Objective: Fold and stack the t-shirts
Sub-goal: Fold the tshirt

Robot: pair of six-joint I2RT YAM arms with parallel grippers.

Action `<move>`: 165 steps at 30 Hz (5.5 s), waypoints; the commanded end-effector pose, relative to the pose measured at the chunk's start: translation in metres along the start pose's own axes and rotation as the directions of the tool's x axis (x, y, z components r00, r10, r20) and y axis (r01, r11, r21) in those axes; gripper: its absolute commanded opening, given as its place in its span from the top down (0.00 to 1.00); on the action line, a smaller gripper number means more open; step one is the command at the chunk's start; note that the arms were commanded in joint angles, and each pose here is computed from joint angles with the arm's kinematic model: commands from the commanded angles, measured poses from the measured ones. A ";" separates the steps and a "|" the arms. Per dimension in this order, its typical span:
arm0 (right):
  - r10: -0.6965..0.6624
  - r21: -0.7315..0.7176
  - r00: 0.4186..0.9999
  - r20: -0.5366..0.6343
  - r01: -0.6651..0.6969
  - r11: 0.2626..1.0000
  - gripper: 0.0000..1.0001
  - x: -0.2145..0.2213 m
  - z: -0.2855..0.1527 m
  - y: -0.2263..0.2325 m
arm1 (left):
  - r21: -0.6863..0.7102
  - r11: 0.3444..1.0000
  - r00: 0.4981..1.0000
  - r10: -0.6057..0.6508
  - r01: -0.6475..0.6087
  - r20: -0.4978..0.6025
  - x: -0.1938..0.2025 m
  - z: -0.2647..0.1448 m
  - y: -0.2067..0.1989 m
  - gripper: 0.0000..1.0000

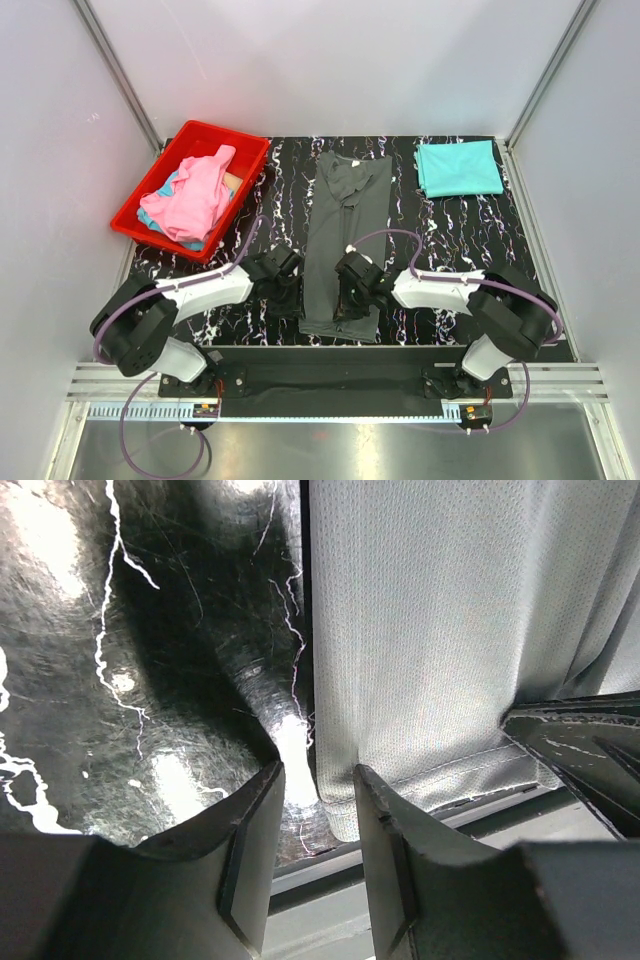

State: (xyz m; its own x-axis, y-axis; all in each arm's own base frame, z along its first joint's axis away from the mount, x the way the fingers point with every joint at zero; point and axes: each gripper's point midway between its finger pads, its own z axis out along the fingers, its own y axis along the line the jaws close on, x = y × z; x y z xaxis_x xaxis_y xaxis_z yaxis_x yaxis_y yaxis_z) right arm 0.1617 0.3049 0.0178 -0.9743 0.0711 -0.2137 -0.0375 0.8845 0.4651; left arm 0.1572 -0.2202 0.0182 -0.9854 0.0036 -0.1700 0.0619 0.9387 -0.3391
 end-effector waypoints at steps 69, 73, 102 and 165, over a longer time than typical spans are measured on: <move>0.315 0.044 0.949 -0.015 -0.314 0.948 0.45 0.035 -0.051 -0.087 | 0.120 0.993 0.999 0.024 -0.020 -0.037 0.027 0.007 0.005 0.77; 0.312 0.027 0.950 -0.014 -0.312 0.950 0.48 0.034 -0.053 -0.083 | 0.146 0.989 0.999 0.011 -0.006 -0.039 0.027 0.007 0.000 0.86; 0.374 0.000 0.927 0.016 -0.374 0.928 0.50 0.030 -0.058 -0.080 | 0.178 0.984 0.999 -0.003 0.010 -0.039 0.030 0.006 -0.006 0.65; -0.043 0.107 0.985 0.165 0.025 0.994 1.00 -0.198 -0.073 -0.047 | 0.208 0.976 0.987 -0.099 0.070 0.129 -0.199 -0.044 -0.041 1.00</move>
State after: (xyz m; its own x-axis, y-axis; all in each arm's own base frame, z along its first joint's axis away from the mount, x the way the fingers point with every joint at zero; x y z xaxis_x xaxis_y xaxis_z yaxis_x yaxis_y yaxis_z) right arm 0.3077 0.2177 0.0946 -0.9303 0.1537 -0.3330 0.0193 0.9272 0.3742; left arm 0.3099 -0.2389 0.0764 -0.9663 -0.1785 -0.1854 -0.0598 0.8565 -0.5127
